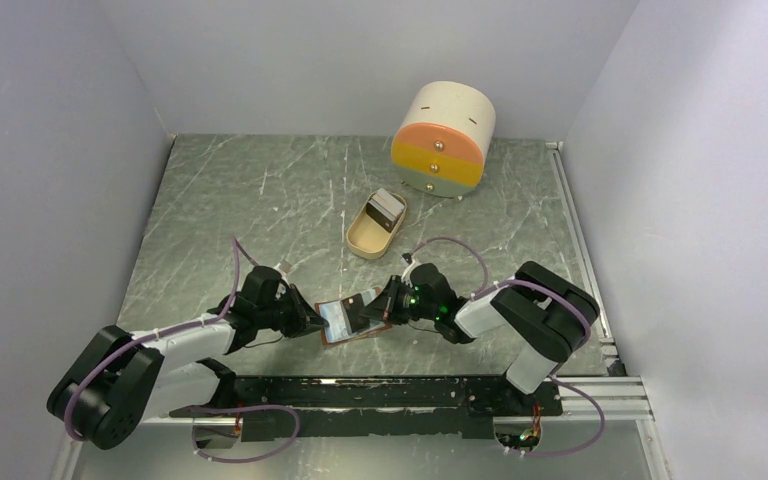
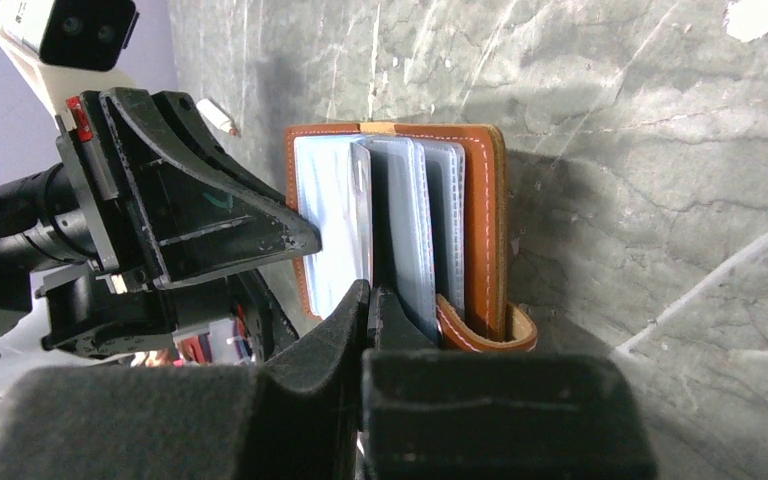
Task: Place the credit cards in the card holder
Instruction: Insert the credit card into the card holder.
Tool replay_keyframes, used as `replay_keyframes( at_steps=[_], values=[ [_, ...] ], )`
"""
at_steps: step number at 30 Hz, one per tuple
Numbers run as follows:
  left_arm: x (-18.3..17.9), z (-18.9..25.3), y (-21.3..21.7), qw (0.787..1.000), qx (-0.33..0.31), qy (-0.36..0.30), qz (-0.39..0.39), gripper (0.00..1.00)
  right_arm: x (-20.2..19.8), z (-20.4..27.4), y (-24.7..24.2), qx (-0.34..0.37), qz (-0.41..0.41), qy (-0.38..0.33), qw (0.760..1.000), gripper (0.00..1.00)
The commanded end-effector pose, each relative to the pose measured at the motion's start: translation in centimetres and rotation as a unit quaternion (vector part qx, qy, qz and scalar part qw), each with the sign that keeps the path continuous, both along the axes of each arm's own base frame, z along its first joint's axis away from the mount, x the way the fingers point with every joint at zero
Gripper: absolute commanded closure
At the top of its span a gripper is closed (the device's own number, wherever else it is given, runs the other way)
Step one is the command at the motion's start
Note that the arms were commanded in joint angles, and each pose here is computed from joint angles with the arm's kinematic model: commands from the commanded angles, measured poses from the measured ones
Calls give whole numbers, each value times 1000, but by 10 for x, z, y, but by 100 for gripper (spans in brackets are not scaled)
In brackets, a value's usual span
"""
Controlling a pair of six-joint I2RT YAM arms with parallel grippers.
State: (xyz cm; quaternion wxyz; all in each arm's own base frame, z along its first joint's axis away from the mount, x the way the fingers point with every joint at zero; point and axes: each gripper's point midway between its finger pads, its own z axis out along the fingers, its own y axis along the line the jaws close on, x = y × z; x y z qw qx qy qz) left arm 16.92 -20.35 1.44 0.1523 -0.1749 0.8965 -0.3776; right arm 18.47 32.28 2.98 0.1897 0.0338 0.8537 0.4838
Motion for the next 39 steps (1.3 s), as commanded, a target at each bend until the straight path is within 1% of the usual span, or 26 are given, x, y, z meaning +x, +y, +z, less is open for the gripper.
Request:
replay_keyframes(
  at_steps=[1, 13, 18, 24, 26, 27, 30, 32, 33, 35, 39],
  values=[
    [0, -4, 3, 1000, 8, -2, 1, 91, -5, -2, 0, 3, -1, 7, 1000, 100],
    [3, 0, 3, 1000, 13, -4, -1, 91, -10, -10, -18, -44, -17, 11, 999, 100],
    [2, 0, 1, 1000, 7, -2, -3, 91, -14, -5, -8, -20, 0, 11, 1000, 100],
    [0, 0, -1, 1000, -9, -2, -1, 91, -17, -3, 7, -9, 18, 10, 1000, 99],
    [0, 2, -3, 1000, -12, -3, -3, 91, -17, -3, 8, -12, 20, 9, 1000, 97],
    [1, 3, -3, 1000, -12, -4, -3, 91, -16, -3, 8, -17, 22, 7, 1000, 94],
    [4, 6, -4, 1000, -11, -9, -5, 90, -13, -6, 4, -41, 20, 0, 999, 81],
    [5, 7, -4, 1000, -12, -9, -3, 90, -13, -12, -5, -73, 14, 3, 997, 74],
    [5, 7, -4, 1000, -12, -9, -3, 90, -12, -13, -8, -87, 11, -2, 996, 72],
    [4, 7, -4, 1000, -13, -9, -4, 90, -9, -14, -15, -109, 8, -12, 994, 70],
    [3, 6, -4, 1000, -11, -8, -3, 90, -6, -12, -16, -125, 12, -24, 992, 67]
  ],
)
